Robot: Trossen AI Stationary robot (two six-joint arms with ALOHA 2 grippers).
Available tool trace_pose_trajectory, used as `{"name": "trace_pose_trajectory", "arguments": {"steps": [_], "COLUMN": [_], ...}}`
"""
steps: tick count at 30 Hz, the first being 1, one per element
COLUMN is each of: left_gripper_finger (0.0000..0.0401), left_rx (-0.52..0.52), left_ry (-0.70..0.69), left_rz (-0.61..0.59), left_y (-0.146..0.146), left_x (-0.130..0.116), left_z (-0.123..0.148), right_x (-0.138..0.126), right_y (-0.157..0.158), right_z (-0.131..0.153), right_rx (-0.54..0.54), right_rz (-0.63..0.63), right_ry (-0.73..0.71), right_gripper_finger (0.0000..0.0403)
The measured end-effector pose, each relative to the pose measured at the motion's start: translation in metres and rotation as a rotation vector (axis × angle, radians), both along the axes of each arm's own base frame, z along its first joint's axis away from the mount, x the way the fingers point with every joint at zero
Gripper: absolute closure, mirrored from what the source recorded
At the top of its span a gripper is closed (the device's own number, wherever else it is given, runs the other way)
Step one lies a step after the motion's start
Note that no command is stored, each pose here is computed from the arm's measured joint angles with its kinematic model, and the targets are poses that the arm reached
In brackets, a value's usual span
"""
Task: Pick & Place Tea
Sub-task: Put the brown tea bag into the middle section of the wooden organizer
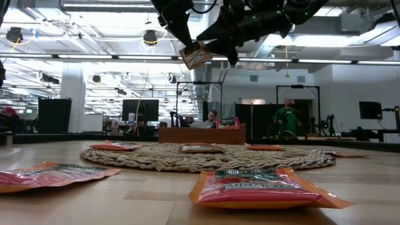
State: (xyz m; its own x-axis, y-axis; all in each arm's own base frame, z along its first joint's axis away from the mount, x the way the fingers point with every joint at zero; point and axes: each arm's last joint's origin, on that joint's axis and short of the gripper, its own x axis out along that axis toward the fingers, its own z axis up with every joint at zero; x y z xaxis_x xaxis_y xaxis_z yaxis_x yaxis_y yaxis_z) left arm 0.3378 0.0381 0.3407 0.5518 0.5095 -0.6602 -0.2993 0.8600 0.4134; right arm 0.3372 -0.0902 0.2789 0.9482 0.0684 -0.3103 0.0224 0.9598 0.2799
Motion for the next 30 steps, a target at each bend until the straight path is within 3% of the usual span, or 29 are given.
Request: {"name": "trace_pose_trajectory", "arguments": {"steps": [14, 26, 30], "left_gripper_finger": [0.0401, 0.0401, 0.0401], "left_rx": [0.011, -0.004, -0.004], "left_ry": [0.009, 0.002, -0.006], "left_rz": [-0.015, -0.028, -0.027], "left_y": [0.0, -0.0005, -0.0001], "left_x": [0.0, 0.0005, 0.001], "left_z": [0.0002, 0.0004, 0.0009], "right_x": [-0.002, -0.0019, -0.002], "right_y": [-0.0022, -0.0021, -0.003], "right_z": [0.003, 0.0032, 0.0029], "right_rx": [-0.013, -0.022, -0.033], "right_rz": [-0.005, -0.003, -0.037], "right_ry": [0.015, 0.012, 0.019], "right_gripper_finger": [0.0309, 0.0395, 0.04]}}
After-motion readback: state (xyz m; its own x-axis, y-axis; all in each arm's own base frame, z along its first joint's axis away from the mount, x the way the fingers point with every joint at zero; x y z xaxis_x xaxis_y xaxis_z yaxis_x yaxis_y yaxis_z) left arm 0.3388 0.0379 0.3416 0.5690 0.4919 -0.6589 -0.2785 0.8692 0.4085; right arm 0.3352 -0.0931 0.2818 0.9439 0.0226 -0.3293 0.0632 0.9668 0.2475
